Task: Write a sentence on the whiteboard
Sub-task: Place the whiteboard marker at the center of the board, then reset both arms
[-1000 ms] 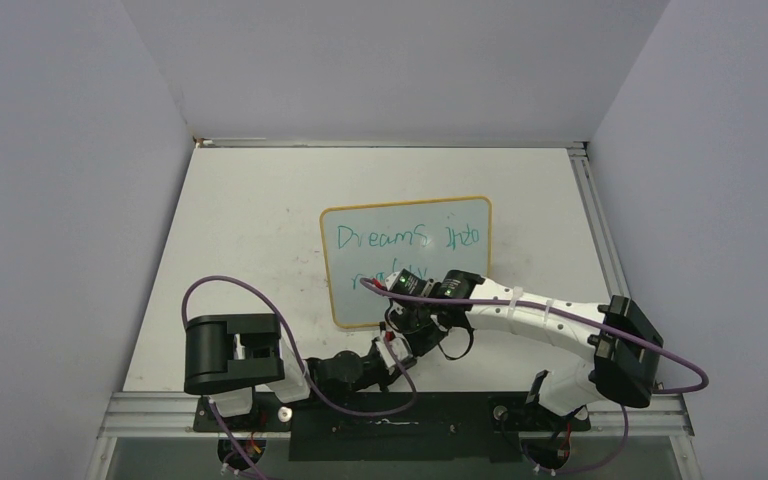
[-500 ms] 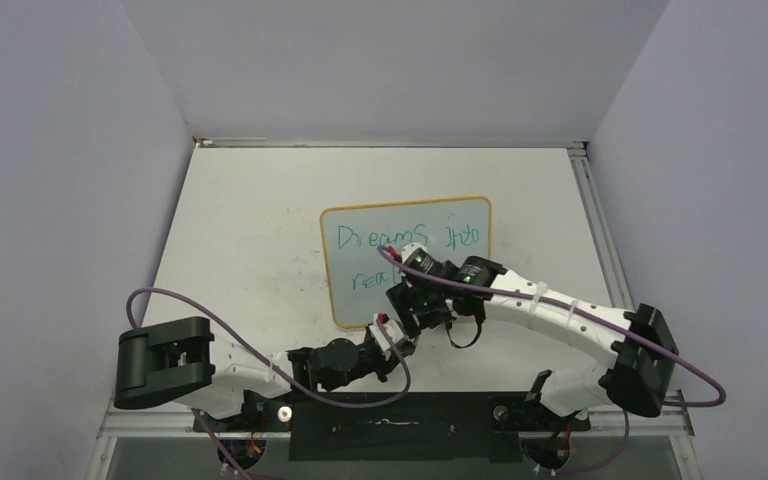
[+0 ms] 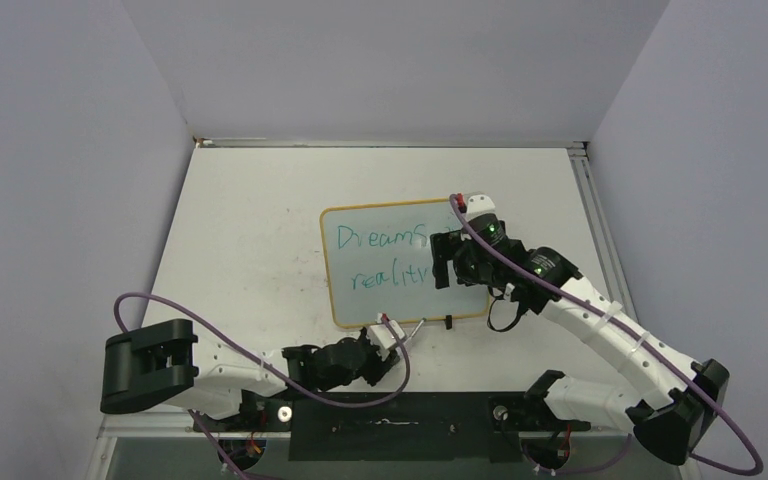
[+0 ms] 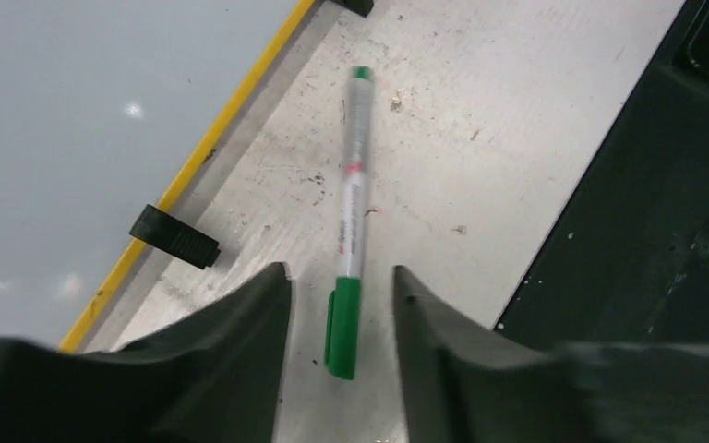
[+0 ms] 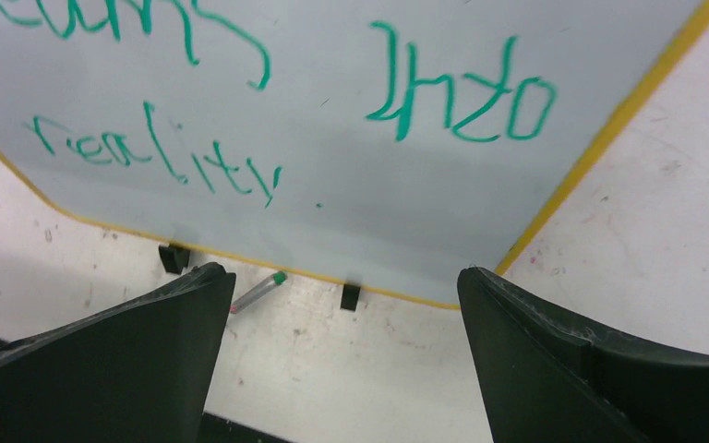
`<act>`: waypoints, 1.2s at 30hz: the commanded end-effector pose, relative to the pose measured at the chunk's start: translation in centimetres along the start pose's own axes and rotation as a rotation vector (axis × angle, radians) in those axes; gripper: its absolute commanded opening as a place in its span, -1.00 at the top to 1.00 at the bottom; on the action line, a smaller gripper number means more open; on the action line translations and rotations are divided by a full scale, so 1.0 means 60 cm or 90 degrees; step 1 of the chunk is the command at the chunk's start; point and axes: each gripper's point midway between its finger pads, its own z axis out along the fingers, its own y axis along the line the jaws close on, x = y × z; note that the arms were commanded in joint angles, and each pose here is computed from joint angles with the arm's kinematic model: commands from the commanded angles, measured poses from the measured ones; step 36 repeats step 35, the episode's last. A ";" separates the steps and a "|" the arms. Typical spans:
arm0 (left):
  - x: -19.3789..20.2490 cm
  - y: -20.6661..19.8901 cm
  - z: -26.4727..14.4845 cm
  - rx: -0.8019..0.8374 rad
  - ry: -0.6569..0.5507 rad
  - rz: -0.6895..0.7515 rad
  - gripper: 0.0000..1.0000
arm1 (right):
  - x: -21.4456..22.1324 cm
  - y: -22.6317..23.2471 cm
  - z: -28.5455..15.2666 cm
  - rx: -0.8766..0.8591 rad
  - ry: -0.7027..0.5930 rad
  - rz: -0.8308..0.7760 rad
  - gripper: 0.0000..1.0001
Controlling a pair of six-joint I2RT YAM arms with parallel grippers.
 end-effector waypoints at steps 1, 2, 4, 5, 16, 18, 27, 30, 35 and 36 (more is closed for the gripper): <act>-0.058 0.001 0.001 0.001 -0.036 -0.067 0.01 | -0.083 -0.034 -0.028 0.033 -0.169 0.031 -1.00; -0.065 0.001 0.000 0.008 -0.041 -0.083 -0.24 | -0.092 -0.040 -0.033 0.038 -0.195 0.034 -0.89; -0.092 0.005 -0.005 0.019 -0.058 -0.114 -0.65 | -0.118 -0.053 -0.055 0.045 -0.266 0.046 -0.80; -0.109 0.008 -0.009 0.020 -0.066 -0.125 -0.71 | -0.129 -0.059 -0.065 0.049 -0.300 0.052 -0.79; -0.350 0.212 -0.135 -0.129 -0.137 -0.252 -0.89 | -0.165 -0.157 -0.173 0.190 -0.511 0.118 -0.79; -0.376 0.267 -0.173 -0.177 -0.157 -0.270 -0.94 | -0.164 -0.167 -0.183 0.208 -0.520 0.132 -0.79; -0.330 0.470 -0.296 -0.418 -0.221 -0.339 -0.95 | -0.160 -0.188 -0.210 0.236 -0.548 0.152 -0.79; -0.324 0.479 -0.308 -0.440 -0.228 -0.336 -0.95 | -0.159 -0.191 -0.211 0.242 -0.551 0.158 -0.79; -0.319 0.495 -0.331 -0.499 -0.239 -0.337 -0.95 | -0.161 -0.193 -0.209 0.253 -0.539 0.161 -0.79; -0.319 0.495 -0.331 -0.499 -0.239 -0.337 -0.95 | -0.161 -0.193 -0.209 0.253 -0.539 0.161 -0.79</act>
